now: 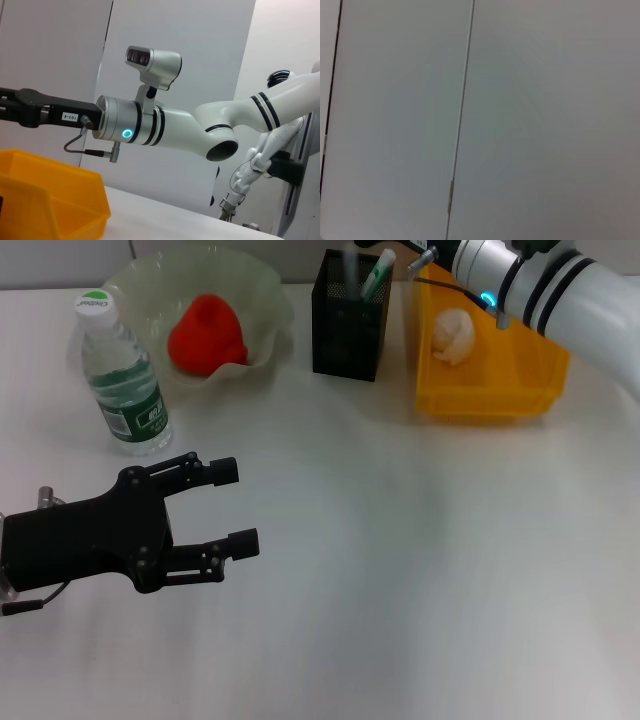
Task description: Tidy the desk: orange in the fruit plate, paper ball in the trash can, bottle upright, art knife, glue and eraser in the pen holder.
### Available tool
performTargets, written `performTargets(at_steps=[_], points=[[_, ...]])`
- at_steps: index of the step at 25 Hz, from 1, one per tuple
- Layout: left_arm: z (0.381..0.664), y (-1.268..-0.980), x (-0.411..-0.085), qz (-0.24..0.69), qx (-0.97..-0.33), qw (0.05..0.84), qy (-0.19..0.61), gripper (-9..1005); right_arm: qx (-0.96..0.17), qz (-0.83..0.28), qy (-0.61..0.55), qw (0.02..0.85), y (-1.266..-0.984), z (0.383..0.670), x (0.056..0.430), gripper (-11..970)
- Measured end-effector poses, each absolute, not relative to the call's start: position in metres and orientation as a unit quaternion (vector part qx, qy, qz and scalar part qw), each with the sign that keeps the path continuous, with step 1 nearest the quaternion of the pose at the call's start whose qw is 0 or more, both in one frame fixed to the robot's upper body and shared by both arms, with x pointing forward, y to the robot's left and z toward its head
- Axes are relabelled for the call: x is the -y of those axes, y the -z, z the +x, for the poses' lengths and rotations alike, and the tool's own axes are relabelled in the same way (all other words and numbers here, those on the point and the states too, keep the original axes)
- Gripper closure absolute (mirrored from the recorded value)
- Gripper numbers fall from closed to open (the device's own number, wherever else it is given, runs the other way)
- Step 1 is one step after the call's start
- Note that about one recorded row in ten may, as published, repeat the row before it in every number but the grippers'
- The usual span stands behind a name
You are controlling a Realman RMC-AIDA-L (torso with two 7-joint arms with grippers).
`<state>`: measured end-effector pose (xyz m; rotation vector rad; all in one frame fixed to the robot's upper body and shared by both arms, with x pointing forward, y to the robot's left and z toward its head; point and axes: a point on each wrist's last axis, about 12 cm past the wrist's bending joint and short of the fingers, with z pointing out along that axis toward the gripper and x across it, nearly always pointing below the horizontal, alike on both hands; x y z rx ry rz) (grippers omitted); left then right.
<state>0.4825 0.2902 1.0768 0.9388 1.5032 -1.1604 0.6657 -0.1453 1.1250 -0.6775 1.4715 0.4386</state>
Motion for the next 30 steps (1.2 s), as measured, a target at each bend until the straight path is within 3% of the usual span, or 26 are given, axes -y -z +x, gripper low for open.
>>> performTargets(at_steps=[9,15,22,26,30], points=[[0.482,-1.077,-0.29,0.388,-0.617,0.49,0.478,136,-0.644,-0.277,-0.223,0.677,-1.125,0.66,0.151,395],[0.482,-1.077,-0.289,0.387,-0.616,0.49,0.48,136,-0.59,-0.232,-0.399,0.662,-1.131,0.617,0.188,191],[0.48,-1.073,-0.282,0.381,-0.617,0.479,0.495,135,-0.579,-0.384,-0.518,0.499,-1.108,0.535,0.221,193],[0.477,-1.062,-0.278,0.384,-0.635,0.456,0.491,135,-0.62,-0.413,-0.507,0.434,-1.082,0.511,0.239,193],[0.475,-1.055,-0.274,0.388,-0.644,0.443,0.489,135,-0.634,-0.424,-0.492,0.42,-1.07,0.505,0.239,193]])
